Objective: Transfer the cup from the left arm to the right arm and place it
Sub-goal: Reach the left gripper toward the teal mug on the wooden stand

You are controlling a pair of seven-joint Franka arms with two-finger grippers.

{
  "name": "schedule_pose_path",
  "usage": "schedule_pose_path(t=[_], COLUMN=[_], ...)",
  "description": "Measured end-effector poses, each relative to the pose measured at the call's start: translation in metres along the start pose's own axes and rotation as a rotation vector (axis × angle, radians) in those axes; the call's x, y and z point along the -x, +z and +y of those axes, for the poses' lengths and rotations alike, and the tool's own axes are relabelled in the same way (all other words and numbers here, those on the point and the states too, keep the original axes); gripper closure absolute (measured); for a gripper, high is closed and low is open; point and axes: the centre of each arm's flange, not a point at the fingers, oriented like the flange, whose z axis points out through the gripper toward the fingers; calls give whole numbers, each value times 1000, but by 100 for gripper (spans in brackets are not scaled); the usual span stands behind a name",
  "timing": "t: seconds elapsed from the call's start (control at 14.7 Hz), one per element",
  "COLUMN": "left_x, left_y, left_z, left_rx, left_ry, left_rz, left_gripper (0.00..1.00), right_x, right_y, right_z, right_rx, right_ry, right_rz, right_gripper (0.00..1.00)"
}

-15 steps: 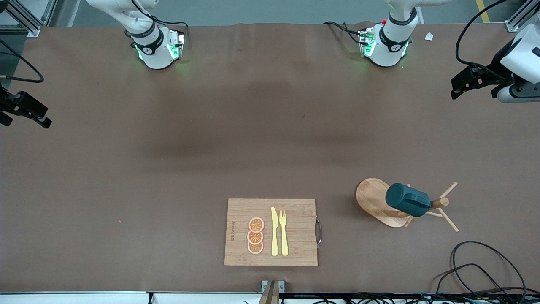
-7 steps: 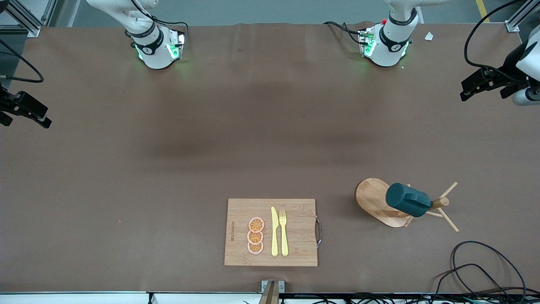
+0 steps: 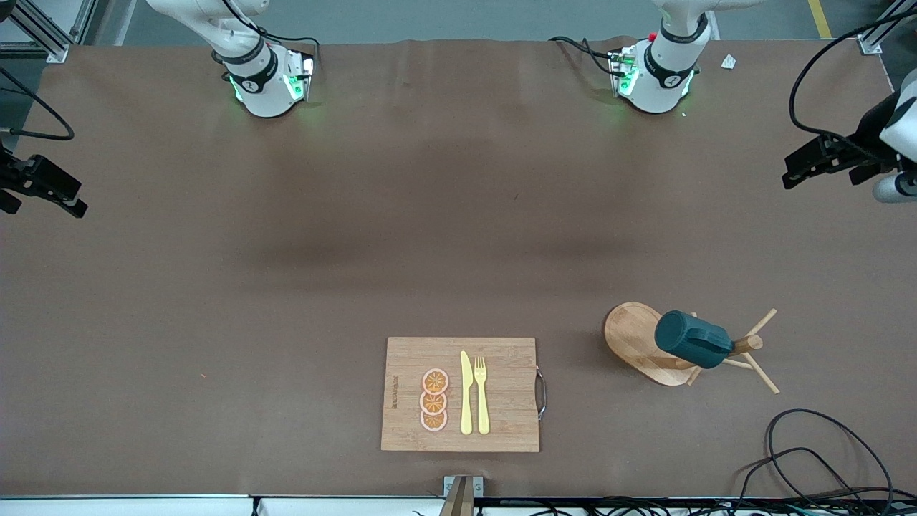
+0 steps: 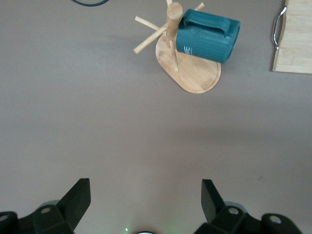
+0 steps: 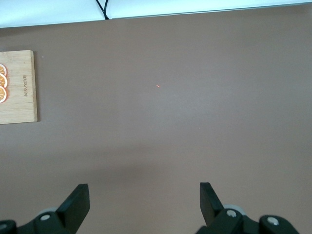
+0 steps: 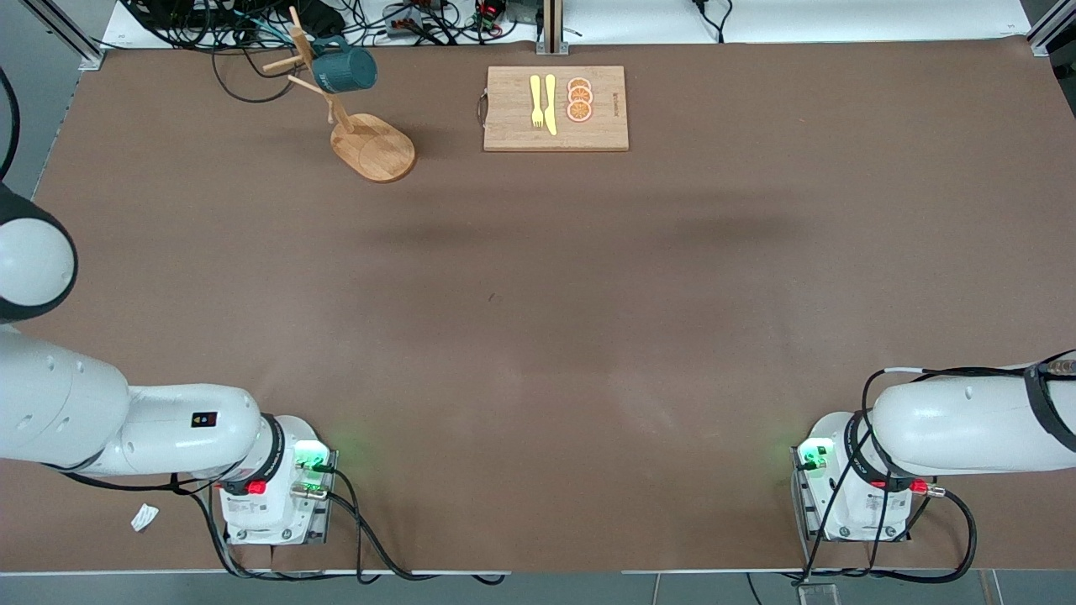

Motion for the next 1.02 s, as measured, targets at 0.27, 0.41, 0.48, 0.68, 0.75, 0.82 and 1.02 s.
schedule_pose_path(t=[0.27,0.41,0.48,0.68,0.75,0.82,1.02], left_x=[-25,-36,-43,-66,-73,-82,-99], left_y=[7,12,17,39,48,57,82], left_z=[4,6,3,1,4,6,15], left_rx=[50,133,162,198,206,218,237], left_ry=[-123,-260,-331,-517,-586,-660,-845], left_rz=[39,47,44,48,49,53,39], left_gripper=[0,0,0,0,0,0,0], right_x=[0,0,0,0,0,0,0], right_y=[0,0,0,0,0,0,0], right_z=[0,0,0,0,0,0,0], right_rx=[0,0,0,0,0,0,0], right_ry=[0,0,0,0,0,0,0], right_rz=[0,0,0,0,0,0,0], right_gripper=[0,0,0,0,0,0,0])
